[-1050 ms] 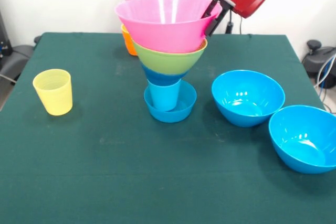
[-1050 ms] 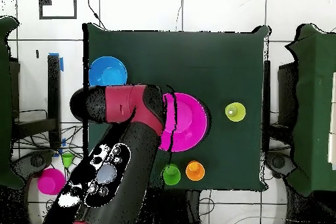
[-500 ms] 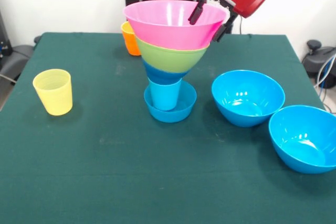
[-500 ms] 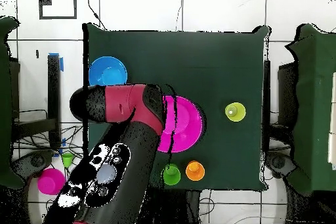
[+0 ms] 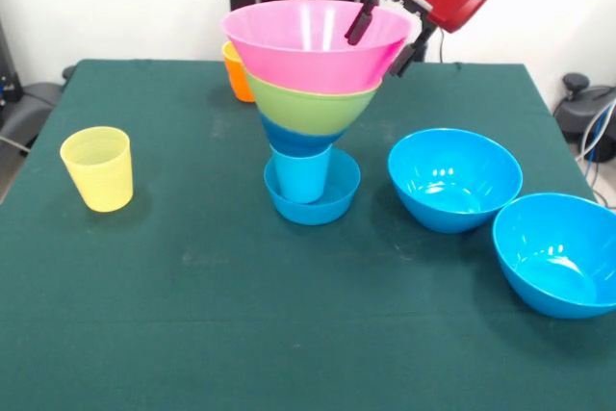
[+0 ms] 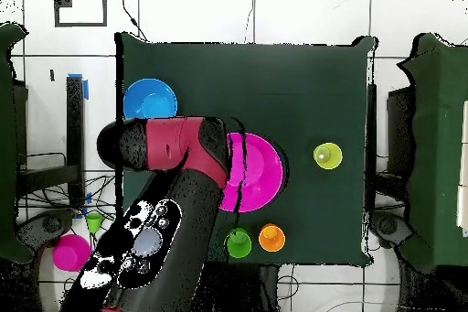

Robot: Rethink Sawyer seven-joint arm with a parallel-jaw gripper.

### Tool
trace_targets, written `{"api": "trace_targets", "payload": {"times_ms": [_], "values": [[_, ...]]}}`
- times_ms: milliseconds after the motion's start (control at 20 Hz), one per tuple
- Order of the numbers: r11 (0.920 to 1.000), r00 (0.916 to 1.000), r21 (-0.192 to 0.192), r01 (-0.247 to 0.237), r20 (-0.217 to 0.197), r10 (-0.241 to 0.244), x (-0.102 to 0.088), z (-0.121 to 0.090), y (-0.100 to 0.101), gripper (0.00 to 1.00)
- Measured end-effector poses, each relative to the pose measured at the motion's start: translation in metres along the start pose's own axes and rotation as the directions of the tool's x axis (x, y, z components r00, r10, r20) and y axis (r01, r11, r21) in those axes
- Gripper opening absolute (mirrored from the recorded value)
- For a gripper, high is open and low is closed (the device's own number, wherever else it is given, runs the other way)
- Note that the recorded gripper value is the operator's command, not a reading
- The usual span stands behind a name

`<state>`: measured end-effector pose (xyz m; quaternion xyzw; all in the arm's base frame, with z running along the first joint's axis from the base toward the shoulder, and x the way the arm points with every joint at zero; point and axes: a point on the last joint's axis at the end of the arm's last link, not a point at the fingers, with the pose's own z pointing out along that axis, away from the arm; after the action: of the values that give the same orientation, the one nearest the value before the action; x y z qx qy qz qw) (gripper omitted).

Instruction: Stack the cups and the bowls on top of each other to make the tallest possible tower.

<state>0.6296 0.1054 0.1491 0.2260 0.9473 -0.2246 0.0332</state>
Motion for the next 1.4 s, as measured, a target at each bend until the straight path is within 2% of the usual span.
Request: {"api": "trace_targets", "payload": {"times_ms": [500, 850, 1100, 1400], "values": [[0.9999, 0.9997, -0.015, -0.005, 0.023, 0.005, -0.009, -0.011, 0.002, 1.00], [0.9991, 0.9990, -0.033, -0.026, 0.035, 0.028, -0.022, -0.036, -0.006, 1.00], [0.9975, 0.9977, -0.046, -0.054, 0.038, 0.056, -0.036, -0.057, -0.018, 1.00], [0.9923, 0.9928, -0.067, -0.104, 0.052, 0.107, -0.062, -0.080, -0.043, 1.00]]}}
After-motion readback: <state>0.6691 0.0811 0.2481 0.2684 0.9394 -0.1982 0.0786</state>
